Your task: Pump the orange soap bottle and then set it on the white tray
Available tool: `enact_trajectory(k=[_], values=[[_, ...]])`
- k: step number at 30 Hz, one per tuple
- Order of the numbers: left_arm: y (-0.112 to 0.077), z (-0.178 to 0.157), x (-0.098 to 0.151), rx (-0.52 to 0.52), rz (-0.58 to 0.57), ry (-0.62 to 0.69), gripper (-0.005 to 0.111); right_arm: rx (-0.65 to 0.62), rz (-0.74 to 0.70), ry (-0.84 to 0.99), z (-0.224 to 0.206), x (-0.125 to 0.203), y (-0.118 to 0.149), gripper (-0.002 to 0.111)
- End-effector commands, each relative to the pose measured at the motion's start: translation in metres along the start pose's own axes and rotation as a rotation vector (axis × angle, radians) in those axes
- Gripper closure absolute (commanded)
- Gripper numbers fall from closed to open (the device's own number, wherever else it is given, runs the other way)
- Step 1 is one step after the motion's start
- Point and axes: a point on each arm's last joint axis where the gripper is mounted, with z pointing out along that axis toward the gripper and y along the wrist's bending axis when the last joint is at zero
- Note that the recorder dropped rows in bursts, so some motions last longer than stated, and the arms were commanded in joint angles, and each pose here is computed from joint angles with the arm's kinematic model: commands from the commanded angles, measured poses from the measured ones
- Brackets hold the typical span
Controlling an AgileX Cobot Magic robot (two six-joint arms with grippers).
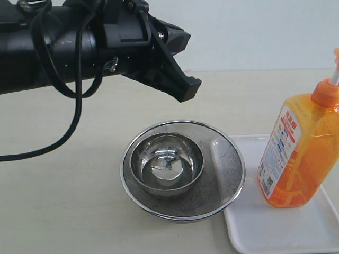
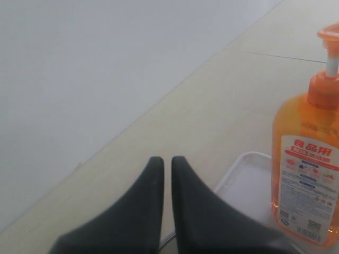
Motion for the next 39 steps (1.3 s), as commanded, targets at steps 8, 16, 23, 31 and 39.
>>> enact_trajectory(k=[8,16,23,31,39], values=[[0.020,-0.016,-0.008,-0.190,-0.088,-0.031,0.102,0.002,-0.004,-0.011,0.000,0.000,0.000,0.108],[0.059,-0.088,0.002,-0.365,-0.269,-0.093,0.102,0.002,-0.004,-0.007,0.000,0.001,0.000,0.108],[0.071,-0.147,0.051,-0.374,-0.344,-0.130,0.102,0.002,-0.004,-0.007,0.000,0.001,0.000,0.108],[0.059,-0.194,0.103,-0.434,-0.417,-0.198,0.102,0.002,-0.004,-0.007,0.000,0.001,0.000,0.108],[0.037,-0.224,0.152,-0.510,-0.457,-0.320,0.102,0.002,-0.004,-0.007,0.000,0.001,0.000,0.108]])
